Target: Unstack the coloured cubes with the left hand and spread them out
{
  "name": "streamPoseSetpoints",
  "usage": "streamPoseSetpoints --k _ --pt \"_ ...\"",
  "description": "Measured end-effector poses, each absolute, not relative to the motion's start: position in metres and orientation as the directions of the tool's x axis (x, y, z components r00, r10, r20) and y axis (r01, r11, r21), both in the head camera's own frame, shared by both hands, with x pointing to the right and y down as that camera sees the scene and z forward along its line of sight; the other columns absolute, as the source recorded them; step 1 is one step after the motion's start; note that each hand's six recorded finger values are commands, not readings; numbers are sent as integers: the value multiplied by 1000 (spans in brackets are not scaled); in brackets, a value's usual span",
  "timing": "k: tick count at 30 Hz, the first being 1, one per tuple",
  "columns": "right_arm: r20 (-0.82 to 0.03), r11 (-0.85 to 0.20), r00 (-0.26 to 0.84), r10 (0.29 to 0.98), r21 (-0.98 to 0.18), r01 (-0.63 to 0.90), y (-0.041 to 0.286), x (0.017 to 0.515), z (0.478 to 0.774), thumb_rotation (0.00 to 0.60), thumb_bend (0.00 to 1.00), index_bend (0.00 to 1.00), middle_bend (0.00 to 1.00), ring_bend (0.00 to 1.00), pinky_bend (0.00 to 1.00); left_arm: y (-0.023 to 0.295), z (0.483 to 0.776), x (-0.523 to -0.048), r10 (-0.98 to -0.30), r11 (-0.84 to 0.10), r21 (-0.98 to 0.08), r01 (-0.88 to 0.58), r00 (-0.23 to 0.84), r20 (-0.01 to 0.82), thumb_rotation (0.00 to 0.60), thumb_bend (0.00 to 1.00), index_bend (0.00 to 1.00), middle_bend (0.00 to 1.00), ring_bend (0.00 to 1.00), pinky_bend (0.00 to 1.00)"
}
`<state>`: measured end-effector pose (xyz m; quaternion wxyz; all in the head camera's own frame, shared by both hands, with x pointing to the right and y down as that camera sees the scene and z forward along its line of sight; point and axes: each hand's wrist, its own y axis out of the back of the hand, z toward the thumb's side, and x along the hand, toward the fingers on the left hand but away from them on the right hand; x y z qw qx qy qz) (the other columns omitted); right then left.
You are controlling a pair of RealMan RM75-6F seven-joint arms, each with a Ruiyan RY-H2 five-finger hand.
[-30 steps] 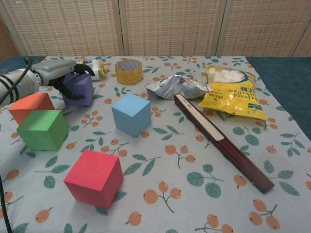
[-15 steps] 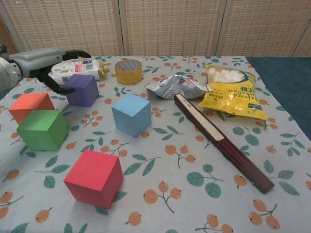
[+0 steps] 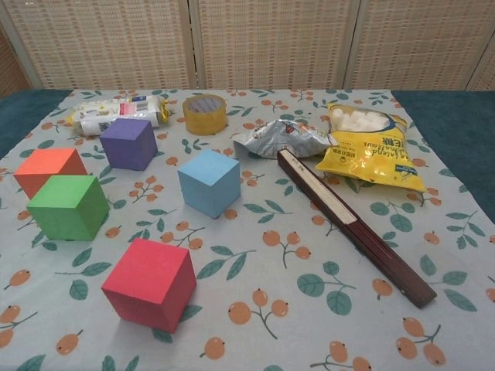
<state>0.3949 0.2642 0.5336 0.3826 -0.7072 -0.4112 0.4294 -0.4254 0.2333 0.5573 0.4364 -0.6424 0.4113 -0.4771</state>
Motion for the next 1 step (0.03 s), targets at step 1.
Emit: streamPoseSetpoints --k 1 --pt "-292 -367 289 912 -894 255 264 395 533 600 298 0 0 0 0 239 555 -429 -946 -278 -955 -100 198 255 600 345 0 0 0 0"
